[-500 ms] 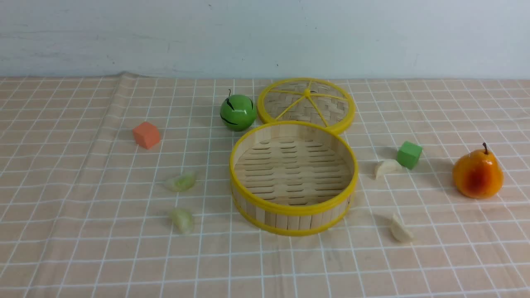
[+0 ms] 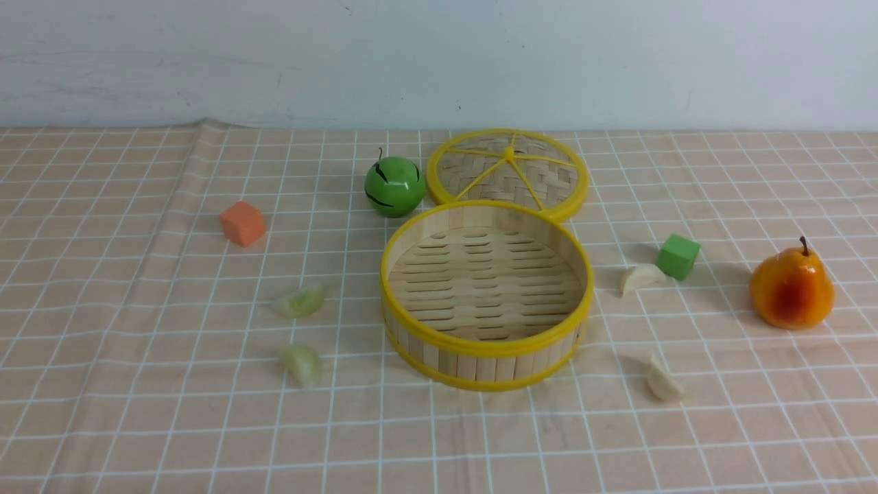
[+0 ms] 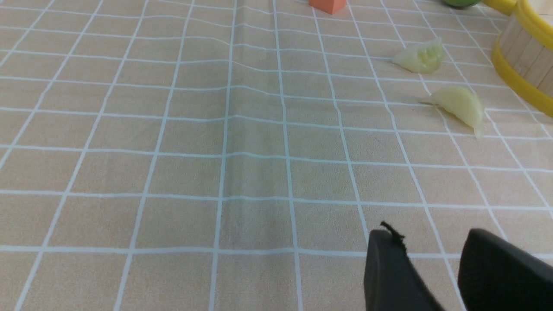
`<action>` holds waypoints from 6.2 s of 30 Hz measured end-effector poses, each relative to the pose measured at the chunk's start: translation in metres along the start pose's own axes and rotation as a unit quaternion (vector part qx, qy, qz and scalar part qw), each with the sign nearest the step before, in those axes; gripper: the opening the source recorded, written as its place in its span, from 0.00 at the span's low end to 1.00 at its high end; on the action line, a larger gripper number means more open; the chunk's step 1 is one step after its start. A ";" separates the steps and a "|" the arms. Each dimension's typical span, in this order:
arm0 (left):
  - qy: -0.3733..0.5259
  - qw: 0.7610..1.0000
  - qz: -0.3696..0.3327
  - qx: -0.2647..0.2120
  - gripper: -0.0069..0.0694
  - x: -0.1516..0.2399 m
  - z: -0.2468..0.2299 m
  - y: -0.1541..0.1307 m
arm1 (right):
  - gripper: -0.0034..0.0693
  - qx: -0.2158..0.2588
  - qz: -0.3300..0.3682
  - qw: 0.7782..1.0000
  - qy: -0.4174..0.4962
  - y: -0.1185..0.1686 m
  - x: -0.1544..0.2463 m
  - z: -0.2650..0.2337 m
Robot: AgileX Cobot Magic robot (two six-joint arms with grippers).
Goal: Put the dumplings into the steamer on the table with the brown tablecloth.
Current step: 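Reach for and grasp a dumpling on the table with the left gripper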
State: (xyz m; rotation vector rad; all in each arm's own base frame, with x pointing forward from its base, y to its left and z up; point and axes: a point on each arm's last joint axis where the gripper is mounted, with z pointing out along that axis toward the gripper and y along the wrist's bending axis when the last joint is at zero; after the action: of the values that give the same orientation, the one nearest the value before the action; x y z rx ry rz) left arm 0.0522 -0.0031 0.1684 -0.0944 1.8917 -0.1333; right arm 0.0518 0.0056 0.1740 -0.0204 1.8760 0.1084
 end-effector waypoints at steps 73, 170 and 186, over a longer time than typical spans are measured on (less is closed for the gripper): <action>-0.260 0.944 -0.179 0.093 0.07 -0.169 0.004 -0.024 | 0.03 -0.001 -0.004 0.951 -0.309 0.004 -0.134 0.008; 0.314 0.941 -0.067 0.109 0.10 -0.148 0.136 -0.124 | 0.09 -0.056 0.118 0.964 0.230 0.044 -0.146 0.100; 0.407 0.911 -0.040 0.061 0.67 -0.117 0.209 -0.142 | 0.11 -0.167 -0.007 0.955 0.245 0.083 -0.138 0.087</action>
State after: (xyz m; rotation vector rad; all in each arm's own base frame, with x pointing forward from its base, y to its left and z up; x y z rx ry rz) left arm 0.2879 -0.1375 0.2322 -0.0300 2.7088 -0.3952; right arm 0.1709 0.0899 0.2851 -0.3189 2.3320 0.4454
